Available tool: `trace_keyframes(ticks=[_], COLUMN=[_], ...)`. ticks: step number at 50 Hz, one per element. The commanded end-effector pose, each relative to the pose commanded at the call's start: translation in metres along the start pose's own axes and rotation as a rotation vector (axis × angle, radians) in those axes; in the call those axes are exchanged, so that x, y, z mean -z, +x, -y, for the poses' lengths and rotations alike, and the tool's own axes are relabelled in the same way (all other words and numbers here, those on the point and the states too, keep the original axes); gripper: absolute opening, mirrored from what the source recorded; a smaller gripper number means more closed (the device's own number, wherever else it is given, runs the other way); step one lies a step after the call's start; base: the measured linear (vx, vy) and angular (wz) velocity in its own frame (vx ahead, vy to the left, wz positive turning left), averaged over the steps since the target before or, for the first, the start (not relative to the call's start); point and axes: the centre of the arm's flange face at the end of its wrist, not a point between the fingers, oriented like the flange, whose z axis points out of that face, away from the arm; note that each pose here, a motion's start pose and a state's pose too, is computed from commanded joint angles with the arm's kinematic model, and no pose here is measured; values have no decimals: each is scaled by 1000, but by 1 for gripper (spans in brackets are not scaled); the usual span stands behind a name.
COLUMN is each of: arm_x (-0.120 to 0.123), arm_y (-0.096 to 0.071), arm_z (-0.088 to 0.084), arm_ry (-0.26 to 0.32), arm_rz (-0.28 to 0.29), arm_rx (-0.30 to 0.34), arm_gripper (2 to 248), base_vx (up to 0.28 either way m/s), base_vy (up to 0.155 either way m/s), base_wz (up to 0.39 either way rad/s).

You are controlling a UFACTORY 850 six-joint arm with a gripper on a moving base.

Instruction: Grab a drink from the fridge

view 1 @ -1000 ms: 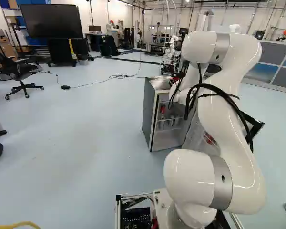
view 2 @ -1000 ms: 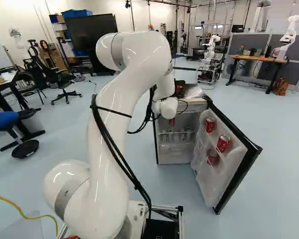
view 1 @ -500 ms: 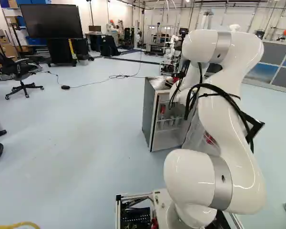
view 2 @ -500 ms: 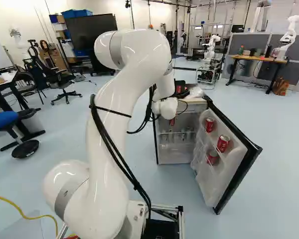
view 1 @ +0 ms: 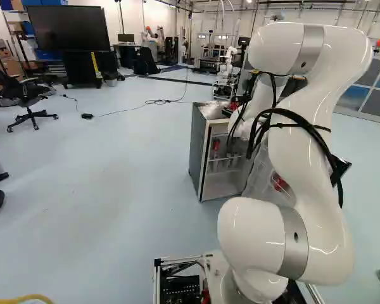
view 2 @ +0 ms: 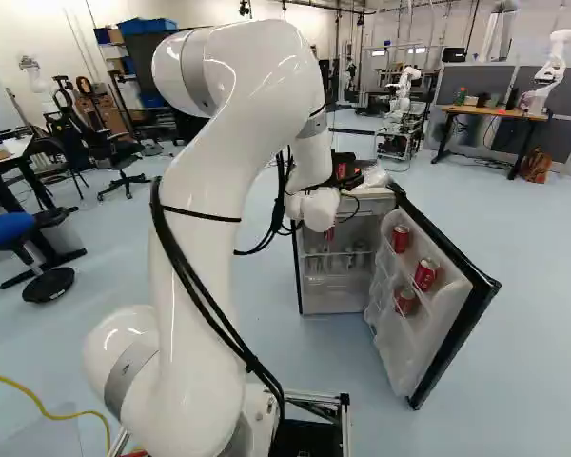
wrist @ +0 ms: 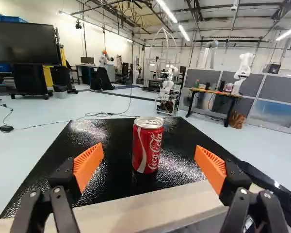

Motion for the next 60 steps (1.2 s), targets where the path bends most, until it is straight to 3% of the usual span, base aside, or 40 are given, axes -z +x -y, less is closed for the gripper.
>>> trace_keyframes(ticks=[33, 60], arm_x=[61, 79], arm_y=[42, 68], arm_z=[-26, -69], arm_ry=[-68, -155], arm_rz=[-22, -62], arm_rx=[6, 21], arm_gripper=[247, 247], base_vx=[0, 0], base_vy=[0, 0], base_wz=[0, 0])
